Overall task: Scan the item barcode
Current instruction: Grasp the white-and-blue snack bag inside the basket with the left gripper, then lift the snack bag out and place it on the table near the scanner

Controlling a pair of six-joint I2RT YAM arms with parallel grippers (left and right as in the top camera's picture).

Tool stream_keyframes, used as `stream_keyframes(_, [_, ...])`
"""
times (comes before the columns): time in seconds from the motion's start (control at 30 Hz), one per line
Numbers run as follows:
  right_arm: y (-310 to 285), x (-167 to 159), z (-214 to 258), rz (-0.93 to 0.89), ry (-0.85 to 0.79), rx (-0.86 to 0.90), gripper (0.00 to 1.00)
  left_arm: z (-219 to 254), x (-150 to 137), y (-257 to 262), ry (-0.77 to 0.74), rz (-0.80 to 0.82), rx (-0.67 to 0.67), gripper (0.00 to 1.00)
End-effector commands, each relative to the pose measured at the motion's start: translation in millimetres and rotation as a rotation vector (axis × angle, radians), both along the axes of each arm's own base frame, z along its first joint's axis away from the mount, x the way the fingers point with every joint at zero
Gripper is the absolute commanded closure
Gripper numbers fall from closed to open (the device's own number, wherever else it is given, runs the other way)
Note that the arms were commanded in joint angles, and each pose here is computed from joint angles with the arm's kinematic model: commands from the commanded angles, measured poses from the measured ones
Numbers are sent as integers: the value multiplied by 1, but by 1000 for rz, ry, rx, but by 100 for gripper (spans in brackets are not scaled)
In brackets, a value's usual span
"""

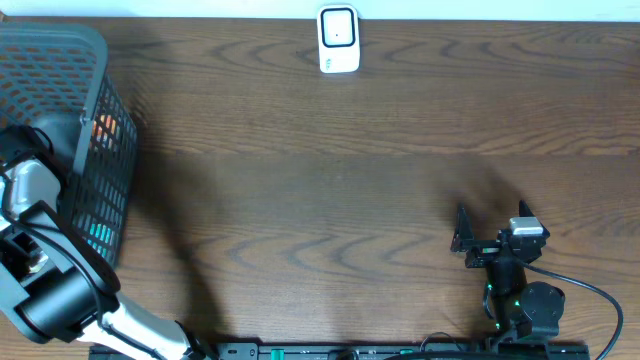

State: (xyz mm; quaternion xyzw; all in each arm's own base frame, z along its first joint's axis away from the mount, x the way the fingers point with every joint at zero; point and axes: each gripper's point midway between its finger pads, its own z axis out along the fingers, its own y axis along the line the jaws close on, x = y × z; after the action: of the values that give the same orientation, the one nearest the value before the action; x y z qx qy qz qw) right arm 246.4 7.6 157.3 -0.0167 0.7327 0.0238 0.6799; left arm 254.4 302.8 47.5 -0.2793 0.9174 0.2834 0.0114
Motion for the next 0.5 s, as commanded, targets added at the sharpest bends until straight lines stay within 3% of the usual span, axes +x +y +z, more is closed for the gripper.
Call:
stream_keyframes(0.0, [0,0,-1,-1,3,-15,1,35,19,-14,-134,-3,31,92])
stream_keyframes(0.1, [0,0,-1,-1,3,-14,1,76,34,-25,-253,-48,73,93])
stream_keyframes(0.23, [0,0,-1,-1,3,-15,1,138,61,-56,-524,-162,40,93])
stream_keyframes(0.47, [0,0,-1,-1,3,-15,1,247,61,-77,-935,-153,131,93])
